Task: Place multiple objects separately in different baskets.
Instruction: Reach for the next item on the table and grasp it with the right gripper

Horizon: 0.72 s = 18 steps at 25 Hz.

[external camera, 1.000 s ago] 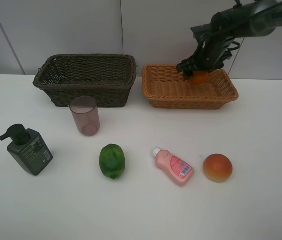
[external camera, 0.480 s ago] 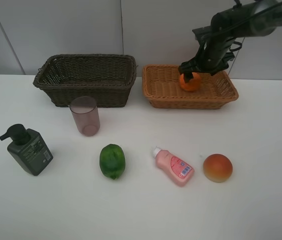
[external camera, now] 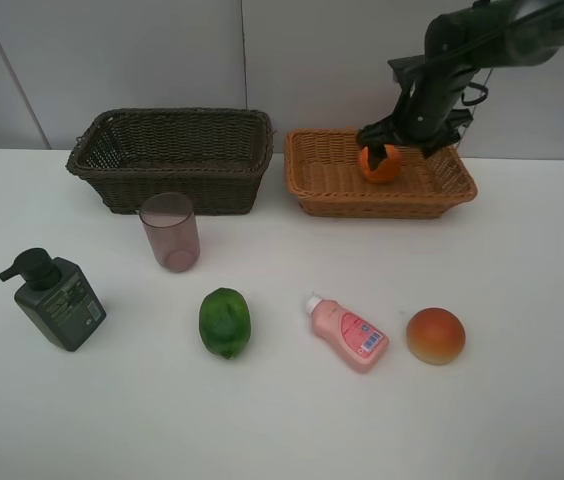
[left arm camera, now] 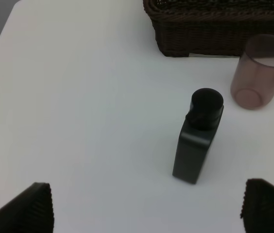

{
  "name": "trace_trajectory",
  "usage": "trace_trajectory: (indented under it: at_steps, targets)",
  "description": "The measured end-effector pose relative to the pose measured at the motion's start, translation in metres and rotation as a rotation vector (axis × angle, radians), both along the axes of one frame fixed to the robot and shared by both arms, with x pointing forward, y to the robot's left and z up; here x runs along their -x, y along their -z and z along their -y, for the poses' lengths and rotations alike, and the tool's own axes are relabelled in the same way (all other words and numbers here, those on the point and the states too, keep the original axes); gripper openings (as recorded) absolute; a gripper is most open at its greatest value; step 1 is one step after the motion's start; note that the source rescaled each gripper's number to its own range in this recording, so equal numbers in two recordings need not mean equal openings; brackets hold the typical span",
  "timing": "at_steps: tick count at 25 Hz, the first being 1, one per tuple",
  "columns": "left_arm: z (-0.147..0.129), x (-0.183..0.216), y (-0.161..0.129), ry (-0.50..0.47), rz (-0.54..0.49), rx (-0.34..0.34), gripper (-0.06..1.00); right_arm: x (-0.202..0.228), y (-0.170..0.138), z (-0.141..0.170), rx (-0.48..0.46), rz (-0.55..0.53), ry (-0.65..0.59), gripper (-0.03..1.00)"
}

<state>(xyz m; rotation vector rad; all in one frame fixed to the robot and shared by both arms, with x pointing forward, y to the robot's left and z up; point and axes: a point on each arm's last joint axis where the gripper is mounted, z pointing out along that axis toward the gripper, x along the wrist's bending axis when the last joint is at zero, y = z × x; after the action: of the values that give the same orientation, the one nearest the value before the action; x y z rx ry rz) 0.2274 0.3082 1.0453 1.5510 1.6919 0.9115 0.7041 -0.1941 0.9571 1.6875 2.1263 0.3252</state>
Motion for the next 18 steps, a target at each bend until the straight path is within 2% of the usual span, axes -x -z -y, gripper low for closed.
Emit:
trace_trajectory:
  at_steps: [12,18]
  targets:
    - [0.000,0.000,0.000,0.000,0.000,0.000,1.00,0.039,-0.080,0.008,0.010,-0.057,-0.036,0.82]
    - [0.000,0.000,0.000,0.000,0.000,0.000,1.00,0.061,-0.119,0.014,-0.003,-0.014,-0.034,0.82]
